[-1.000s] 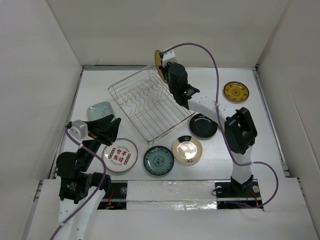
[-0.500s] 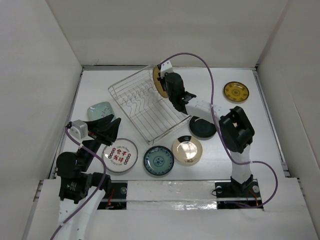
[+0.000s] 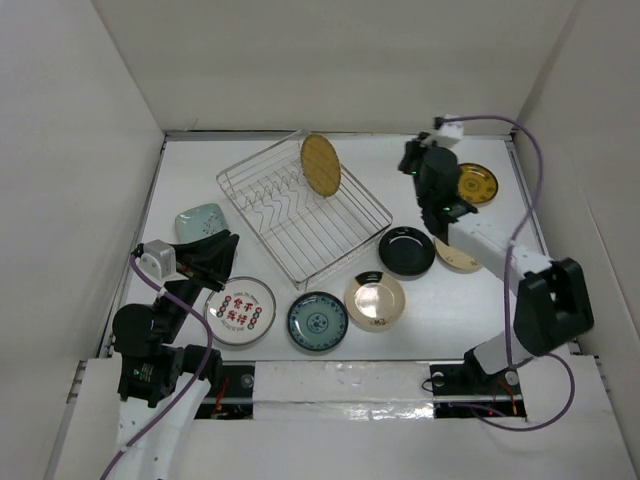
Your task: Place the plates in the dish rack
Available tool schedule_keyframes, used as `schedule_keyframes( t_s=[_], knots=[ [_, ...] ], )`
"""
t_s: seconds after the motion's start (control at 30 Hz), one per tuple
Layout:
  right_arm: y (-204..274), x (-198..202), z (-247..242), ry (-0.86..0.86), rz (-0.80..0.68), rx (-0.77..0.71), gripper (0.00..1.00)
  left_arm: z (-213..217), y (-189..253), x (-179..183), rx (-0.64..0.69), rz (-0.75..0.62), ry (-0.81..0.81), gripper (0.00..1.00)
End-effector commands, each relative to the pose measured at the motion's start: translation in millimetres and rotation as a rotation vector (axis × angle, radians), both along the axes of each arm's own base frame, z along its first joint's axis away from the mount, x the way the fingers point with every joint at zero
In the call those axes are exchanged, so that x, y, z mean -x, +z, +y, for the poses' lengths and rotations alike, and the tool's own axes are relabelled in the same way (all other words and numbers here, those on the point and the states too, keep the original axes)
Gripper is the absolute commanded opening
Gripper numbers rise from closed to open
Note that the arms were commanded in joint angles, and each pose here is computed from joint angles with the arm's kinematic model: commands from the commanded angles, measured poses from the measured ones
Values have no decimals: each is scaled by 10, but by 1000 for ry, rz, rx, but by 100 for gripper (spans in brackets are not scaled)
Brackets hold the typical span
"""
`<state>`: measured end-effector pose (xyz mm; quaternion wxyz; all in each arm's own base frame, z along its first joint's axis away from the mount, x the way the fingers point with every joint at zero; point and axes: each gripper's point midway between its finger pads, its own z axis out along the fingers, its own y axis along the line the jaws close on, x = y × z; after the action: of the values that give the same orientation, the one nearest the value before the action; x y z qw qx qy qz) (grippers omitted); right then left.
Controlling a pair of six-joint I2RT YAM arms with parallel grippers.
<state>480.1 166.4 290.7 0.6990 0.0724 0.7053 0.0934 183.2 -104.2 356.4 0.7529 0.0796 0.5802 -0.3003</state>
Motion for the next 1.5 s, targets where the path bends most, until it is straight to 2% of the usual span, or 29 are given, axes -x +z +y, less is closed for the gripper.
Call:
schedule_keyframes(
  t_s=[0.0,0.03,0.07,0.13,0.17,0.27,0.3,0.33,0.4,0.43,0.5,0.53,0.57,0.73,1.03,1.13,1.17,1.23,1.33,1.37,1.47],
  knots=[
    [44,119,-839,-190,-70,-305,0,-9,67,14,0,-36,-5,19],
    [-281,167,-1061,-240,-18,-380,0,-9,74,14,1,-37,-5,12],
    [-436,157,-1528,-322,1,-420,0,-6,71,13,1,-37,-3,0],
    [-804,200,-1943,-411,65,-515,9,-4,70,15,3,-37,-2,0],
    [-926,227,-2271,-462,78,-545,23,-4,73,19,4,-37,-3,0],
    [-1325,206,-2581,-508,148,-616,52,7,80,20,7,-38,3,0],
    [-1403,217,-2793,-549,153,-631,55,8,83,24,7,-40,3,0],
    [-1609,198,-2895,-580,194,-644,58,9,74,16,7,-37,4,0],
    [-1668,118,-3170,-605,217,-672,60,8,74,14,7,-35,4,2],
    [-1913,71,-3223,-617,272,-697,60,2,67,13,6,-32,1,4],
    [-1907,-149,-3201,-537,305,-730,60,-9,75,26,2,-38,-7,10],
    [-2109,-186,-3256,-551,355,-731,60,-18,77,32,0,-40,-12,11],
    [-2167,-230,-3183,-513,400,-748,60,-18,77,32,-1,-41,-12,14],
    [-2175,-526,-3123,-418,392,-783,58,-15,57,7,-3,-31,-7,17],
    [-2327,-718,-3102,-362,447,-831,51,-9,37,-27,-13,-18,1,19],
    [-2338,-751,-3030,-321,456,-859,28,-9,26,-39,-12,-12,2,20],
    [-2307,-771,-3005,-298,444,-863,15,-9,26,-43,-15,-13,3,20],
    [-2331,-771,-2982,-288,448,-874,3,-8,20,-48,-14,-9,4,20],
    [-2260,-743,-2971,-280,414,-876,0,-5,11,-60,-15,-5,8,20],
    [-2044,-769,-2992,-265,347,-864,0,-6,12,-64,-15,-4,8,20],
    [-1764,-709,-2856,-229,269,-855,0,-15,-3,-76,-17,4,4,20]
  ],
)
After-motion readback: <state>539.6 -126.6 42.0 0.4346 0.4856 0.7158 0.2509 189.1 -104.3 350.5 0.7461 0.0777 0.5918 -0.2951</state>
